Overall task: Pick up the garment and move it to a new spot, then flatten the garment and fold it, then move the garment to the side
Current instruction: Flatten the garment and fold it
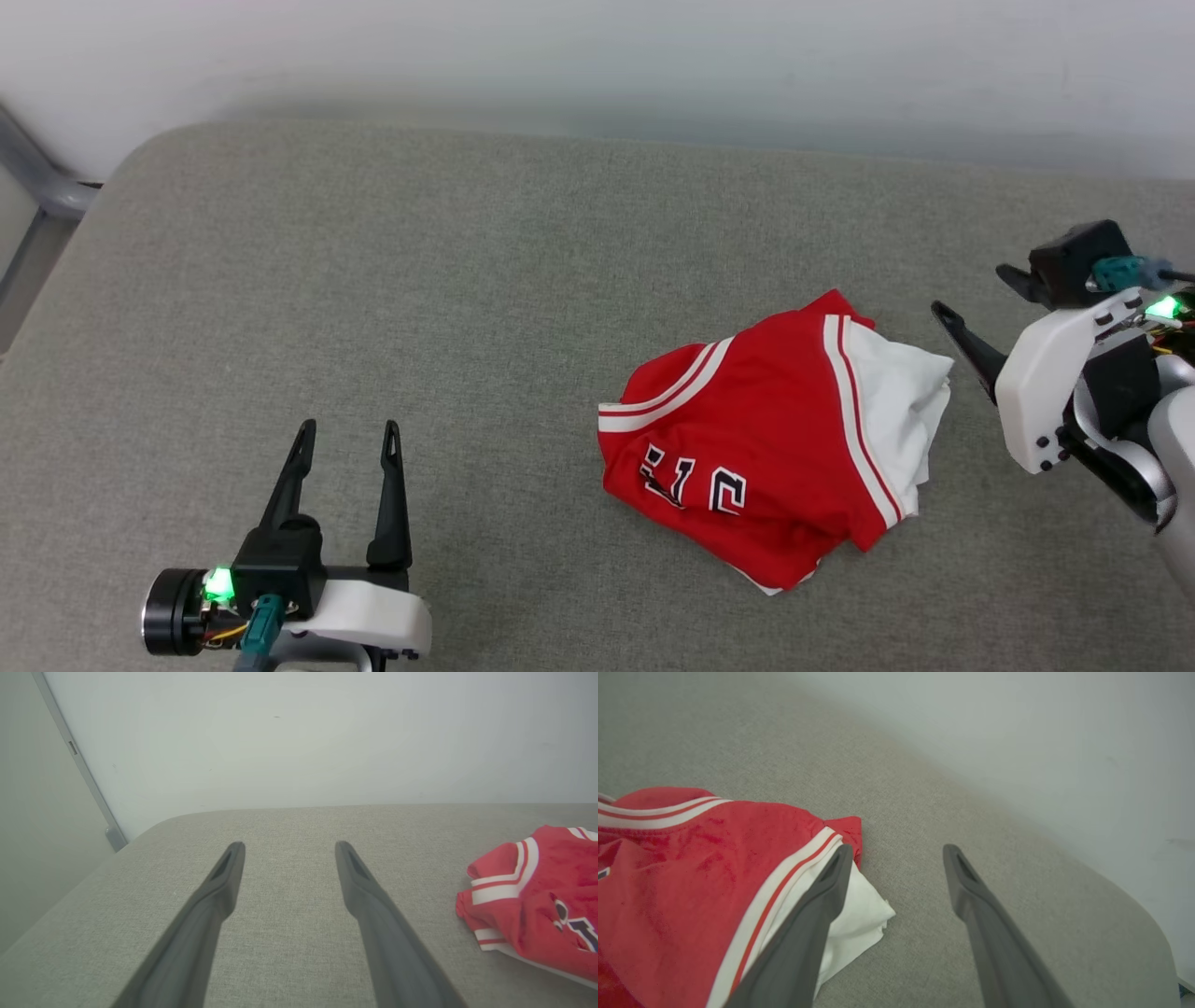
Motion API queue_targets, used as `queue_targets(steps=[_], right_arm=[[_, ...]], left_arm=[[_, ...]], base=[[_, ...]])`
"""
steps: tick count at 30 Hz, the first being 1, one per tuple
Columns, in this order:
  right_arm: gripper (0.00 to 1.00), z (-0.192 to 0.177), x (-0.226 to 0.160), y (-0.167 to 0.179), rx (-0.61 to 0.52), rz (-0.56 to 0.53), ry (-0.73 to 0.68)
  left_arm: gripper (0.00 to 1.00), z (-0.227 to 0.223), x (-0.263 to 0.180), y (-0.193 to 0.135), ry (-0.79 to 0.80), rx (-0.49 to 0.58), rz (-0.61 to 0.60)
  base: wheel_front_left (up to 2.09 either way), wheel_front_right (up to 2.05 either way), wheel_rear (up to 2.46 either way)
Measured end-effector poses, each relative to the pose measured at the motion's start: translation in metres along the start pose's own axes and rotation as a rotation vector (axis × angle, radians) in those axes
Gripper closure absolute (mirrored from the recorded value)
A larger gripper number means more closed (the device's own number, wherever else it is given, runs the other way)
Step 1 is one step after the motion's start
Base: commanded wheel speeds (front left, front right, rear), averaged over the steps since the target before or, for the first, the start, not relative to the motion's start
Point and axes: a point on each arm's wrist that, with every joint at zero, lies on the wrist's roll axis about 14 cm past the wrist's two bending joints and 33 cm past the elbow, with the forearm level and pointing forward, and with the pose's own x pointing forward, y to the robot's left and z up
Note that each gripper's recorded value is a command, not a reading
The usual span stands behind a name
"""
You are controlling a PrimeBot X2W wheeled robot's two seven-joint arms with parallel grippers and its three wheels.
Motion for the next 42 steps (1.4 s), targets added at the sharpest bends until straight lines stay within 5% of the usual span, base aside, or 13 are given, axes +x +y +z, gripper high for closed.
queue_targets(steps=[5,14,23,24,25,26,32,42], right_arm=[[0.00,-0.056,0.008,0.004,-0.019,0.091,0.315],[0.00,-0.128,0.033,0.026,-0.094,0.224,0.640],[0.00,-0.149,0.037,0.034,-0.092,0.267,0.693],[0.33,-0.147,0.037,0.034,-0.093,0.267,0.679],[0.84,-0.145,0.038,0.034,-0.086,0.267,0.659],[1.00,-0.143,0.037,0.035,-0.081,0.268,0.645],[1.00,-0.114,0.037,0.034,-0.046,0.251,0.489],[1.00,-0.048,-0.002,-0.015,0.012,0.117,0.198]], left_arm=[[0.00,-0.007,0.010,-0.001,0.016,0.005,0.003],[0.00,-0.025,0.026,0.000,0.060,0.008,0.021],[0.00,-0.031,0.027,0.005,0.078,0.008,0.046],[0.00,-0.031,0.027,0.004,0.077,0.007,0.044],[0.00,-0.030,0.027,0.004,0.076,0.006,0.042],[0.00,-0.030,0.027,0.003,0.074,0.004,0.040],[0.00,-0.022,0.025,-0.001,0.054,-0.005,0.023],[0.00,-0.009,0.008,-0.006,0.025,-0.011,0.001]], base=[[0.00,0.00,0.00],[0.00,0.00,0.00],[0.00,0.00,0.00],[0.00,0.00,0.00],[0.00,0.00,0.00],[0.00,0.00,0.00],[0.00,0.00,0.00],[0.00,0.00,0.00]])
